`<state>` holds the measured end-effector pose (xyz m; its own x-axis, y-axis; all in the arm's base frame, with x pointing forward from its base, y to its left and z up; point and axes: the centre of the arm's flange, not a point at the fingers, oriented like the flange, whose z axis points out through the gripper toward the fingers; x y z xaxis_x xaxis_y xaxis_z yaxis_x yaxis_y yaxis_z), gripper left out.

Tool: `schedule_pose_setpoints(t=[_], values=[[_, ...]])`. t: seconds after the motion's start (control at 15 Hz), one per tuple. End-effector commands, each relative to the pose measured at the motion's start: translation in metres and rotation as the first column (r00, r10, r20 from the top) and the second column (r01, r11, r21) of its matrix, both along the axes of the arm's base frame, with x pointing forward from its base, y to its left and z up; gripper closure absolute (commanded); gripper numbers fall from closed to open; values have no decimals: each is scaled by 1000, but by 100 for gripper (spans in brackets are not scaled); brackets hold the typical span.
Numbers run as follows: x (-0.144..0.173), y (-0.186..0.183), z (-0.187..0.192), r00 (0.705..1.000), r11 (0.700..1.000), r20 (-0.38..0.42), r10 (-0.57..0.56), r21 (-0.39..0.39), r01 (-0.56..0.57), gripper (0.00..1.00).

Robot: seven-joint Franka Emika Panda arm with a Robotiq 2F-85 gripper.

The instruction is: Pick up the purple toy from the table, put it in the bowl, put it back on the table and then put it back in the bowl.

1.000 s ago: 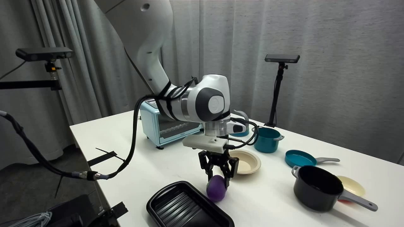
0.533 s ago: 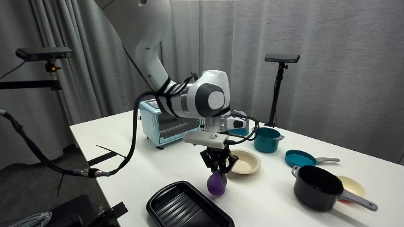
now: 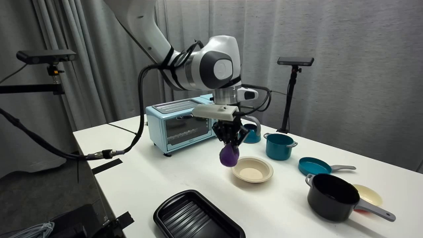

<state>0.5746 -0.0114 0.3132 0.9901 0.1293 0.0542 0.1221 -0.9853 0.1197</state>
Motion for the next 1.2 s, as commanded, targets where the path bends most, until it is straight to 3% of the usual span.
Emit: schedule_pose_setpoints(t=[0.0, 0.2, 0.4, 1.13], values=[[37, -4, 38, 998, 999, 67, -16, 38, 13, 96], [69, -10, 53, 992, 999, 122, -27, 26, 24, 96], [88, -14, 40, 991, 1000, 129, -22, -3, 22, 96], [92, 13, -88, 1000, 994, -19, -7, -113, 5, 96]])
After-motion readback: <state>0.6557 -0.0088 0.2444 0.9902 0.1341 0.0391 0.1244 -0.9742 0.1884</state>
